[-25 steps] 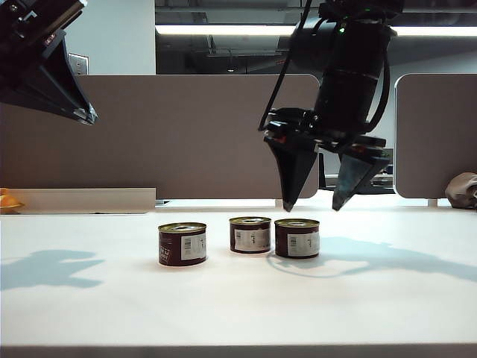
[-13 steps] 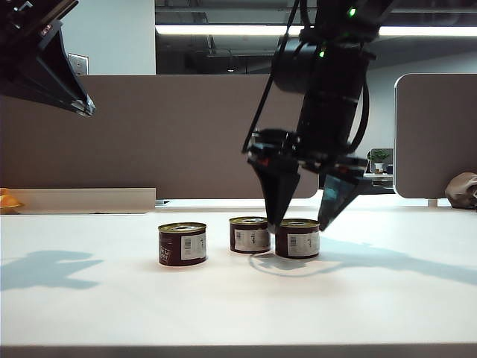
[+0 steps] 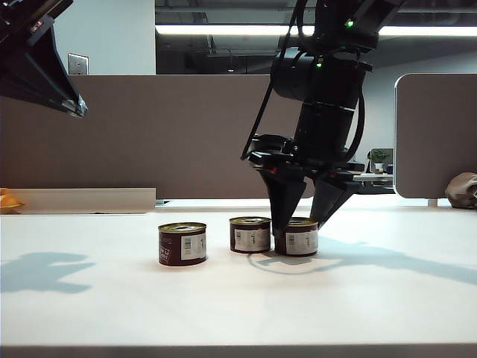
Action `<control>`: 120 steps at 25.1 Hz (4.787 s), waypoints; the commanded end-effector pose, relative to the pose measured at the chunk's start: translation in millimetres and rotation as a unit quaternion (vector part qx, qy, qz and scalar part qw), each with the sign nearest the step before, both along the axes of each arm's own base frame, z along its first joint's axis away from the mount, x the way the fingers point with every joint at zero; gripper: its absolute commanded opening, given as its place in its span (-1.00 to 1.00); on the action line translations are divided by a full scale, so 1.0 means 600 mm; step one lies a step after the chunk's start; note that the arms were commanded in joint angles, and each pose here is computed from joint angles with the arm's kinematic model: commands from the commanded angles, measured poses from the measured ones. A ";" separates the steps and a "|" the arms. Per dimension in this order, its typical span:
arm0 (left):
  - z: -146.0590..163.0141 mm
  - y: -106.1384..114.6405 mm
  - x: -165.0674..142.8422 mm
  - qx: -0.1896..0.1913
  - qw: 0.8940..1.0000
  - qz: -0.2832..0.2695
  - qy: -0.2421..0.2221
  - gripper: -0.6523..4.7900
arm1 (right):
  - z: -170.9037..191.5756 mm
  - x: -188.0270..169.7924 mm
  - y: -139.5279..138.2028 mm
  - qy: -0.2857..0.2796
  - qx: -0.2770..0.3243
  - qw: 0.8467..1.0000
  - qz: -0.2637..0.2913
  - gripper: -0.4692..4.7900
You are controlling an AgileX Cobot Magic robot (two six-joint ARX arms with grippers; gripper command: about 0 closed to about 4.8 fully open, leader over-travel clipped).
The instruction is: Pick up the cans one by one and stack them together.
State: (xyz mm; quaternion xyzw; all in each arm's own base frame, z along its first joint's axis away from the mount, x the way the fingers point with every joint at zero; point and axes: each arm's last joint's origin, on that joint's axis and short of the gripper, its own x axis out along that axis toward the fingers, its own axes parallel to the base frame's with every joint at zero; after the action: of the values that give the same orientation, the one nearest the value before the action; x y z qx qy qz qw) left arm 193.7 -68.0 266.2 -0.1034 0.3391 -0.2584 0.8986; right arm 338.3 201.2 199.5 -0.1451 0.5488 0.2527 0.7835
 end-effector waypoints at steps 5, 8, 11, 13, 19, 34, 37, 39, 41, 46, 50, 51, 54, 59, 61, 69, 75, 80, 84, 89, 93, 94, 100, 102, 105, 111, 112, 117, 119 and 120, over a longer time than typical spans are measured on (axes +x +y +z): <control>0.004 0.000 0.000 0.000 1.000 -0.001 -0.008 -0.78 | 0.008 0.001 0.002 -0.009 0.004 1.000 0.001 -0.27; 0.004 0.000 0.000 0.000 1.000 0.000 -0.009 -0.78 | 0.012 -0.002 -0.001 -0.007 -0.001 1.000 0.005 -0.27; 0.006 0.000 0.000 -0.003 1.000 -0.001 -0.015 -0.78 | 0.021 -0.007 -0.003 -0.007 -0.001 1.000 0.006 -0.26; 0.007 0.000 0.000 -0.004 1.000 -0.001 -0.018 -0.78 | 0.030 -0.011 -0.006 -0.010 0.000 1.000 0.006 -0.26; 0.008 0.000 -0.001 -0.004 1.000 -0.001 -0.018 -0.78 | 0.065 -0.020 -0.011 -0.033 0.017 0.999 0.009 -0.26; 0.009 0.000 -0.001 -0.006 1.000 0.000 -0.018 -0.78 | 0.110 0.007 0.022 -0.059 0.075 0.995 0.018 -0.26; 0.009 0.000 -0.001 -0.006 1.000 0.000 -0.018 -0.78 | 0.103 0.008 0.031 -0.060 0.077 0.995 0.022 -0.26; 0.009 0.000 -0.001 -0.006 1.000 0.000 -0.018 -0.78 | 0.096 0.007 0.039 -0.055 0.074 0.995 0.027 -0.26; 0.009 0.000 -0.001 -0.006 1.000 0.000 -0.018 -0.78 | 0.090 0.009 0.041 -0.050 0.073 0.996 0.027 -0.26; 0.009 0.000 -0.001 -0.006 1.000 0.000 -0.018 -0.78 | 0.076 0.014 0.044 -0.039 0.074 0.996 0.029 -0.26; 0.009 0.000 -0.001 -0.005 1.000 0.001 -0.019 -0.78 | 0.072 0.017 0.047 -0.040 0.080 0.995 0.032 -0.26; 0.009 0.000 -0.001 -0.005 1.000 0.001 -0.019 -0.78 | 0.071 0.017 0.047 -0.040 0.080 0.996 0.032 -0.26; 0.009 0.000 -0.001 -0.004 1.000 0.001 -0.019 -0.78 | 0.068 0.018 0.048 -0.037 0.079 0.996 0.032 -0.25; 0.009 0.000 -0.001 -0.004 1.000 0.001 -0.019 -0.78 | 0.069 0.017 0.052 -0.032 0.094 0.995 0.032 0.03; 0.009 0.000 -0.001 -0.004 1.000 0.001 -0.019 -0.78 | 0.069 0.016 0.053 -0.034 0.094 0.994 0.032 0.11; 0.009 0.000 -0.001 -0.005 1.000 0.000 -0.018 -0.78 | 0.068 0.016 0.051 -0.037 0.076 0.996 0.024 0.12; 0.008 0.000 -0.002 -0.005 1.000 0.000 -0.018 -0.78 | 0.058 0.015 0.050 -0.020 0.066 0.997 0.024 0.23; 0.008 0.000 -0.002 -0.004 1.000 0.000 -0.016 -0.78 | 0.057 0.015 0.050 -0.021 0.064 0.997 0.023 0.32; 0.008 0.000 -0.002 -0.004 1.000 0.000 -0.016 -0.78 | 0.057 0.015 0.049 -0.024 0.058 0.998 0.020 0.51; 0.008 0.000 -0.002 -0.004 1.000 0.000 -0.016 -0.78 | 0.057 0.016 0.050 -0.027 0.058 0.998 0.019 0.65; 0.008 0.000 -0.002 -0.004 1.000 0.000 -0.017 -0.78 | 0.057 0.015 0.049 -0.029 0.049 0.998 0.016 0.88; 0.008 0.000 -0.002 -0.004 1.000 0.000 -0.017 -0.78 | 0.057 0.014 0.051 -0.029 0.049 0.998 0.017 0.89; 0.009 0.000 -0.001 -0.005 1.000 0.001 -0.019 -0.78 | 0.058 0.007 0.054 -0.020 0.044 0.999 0.021 0.93; 0.009 0.000 -0.001 -0.005 1.000 0.001 -0.019 -0.78 | 0.062 0.004 0.054 -0.024 0.042 0.999 0.022 0.94; 0.010 0.000 -0.001 -0.006 1.000 0.001 -0.023 -0.78 | 0.072 0.002 0.052 -0.037 0.037 0.998 0.019 0.94; 0.010 0.000 0.000 -0.010 1.000 0.001 -0.023 -0.78 | 0.112 -0.019 0.044 -0.047 0.050 0.997 0.026 0.94; 0.010 0.000 -0.001 -0.010 1.000 0.002 -0.021 -0.78 | 0.115 -0.024 0.046 -0.044 0.052 0.997 0.031 0.94; 0.017 0.003 -0.010 -0.010 1.000 0.003 -0.029 -0.78 | 0.141 -0.058 0.068 -0.051 0.068 0.994 0.064 0.94; 0.022 0.004 -0.014 -0.013 0.999 0.003 -0.039 -0.78 | 0.143 -0.067 0.078 -0.051 0.069 0.994 0.074 0.94; 0.025 0.005 -0.017 -0.012 0.999 0.007 -0.043 -0.78 | 0.142 -0.073 0.084 -0.051 0.069 0.993 0.080 0.94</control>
State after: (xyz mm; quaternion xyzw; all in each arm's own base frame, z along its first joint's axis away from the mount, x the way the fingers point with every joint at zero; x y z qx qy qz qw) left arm 185.7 -65.5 277.1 -0.1054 0.3074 -0.2627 0.9085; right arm 298.5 246.8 281.5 -0.1450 0.4835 0.3342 0.7959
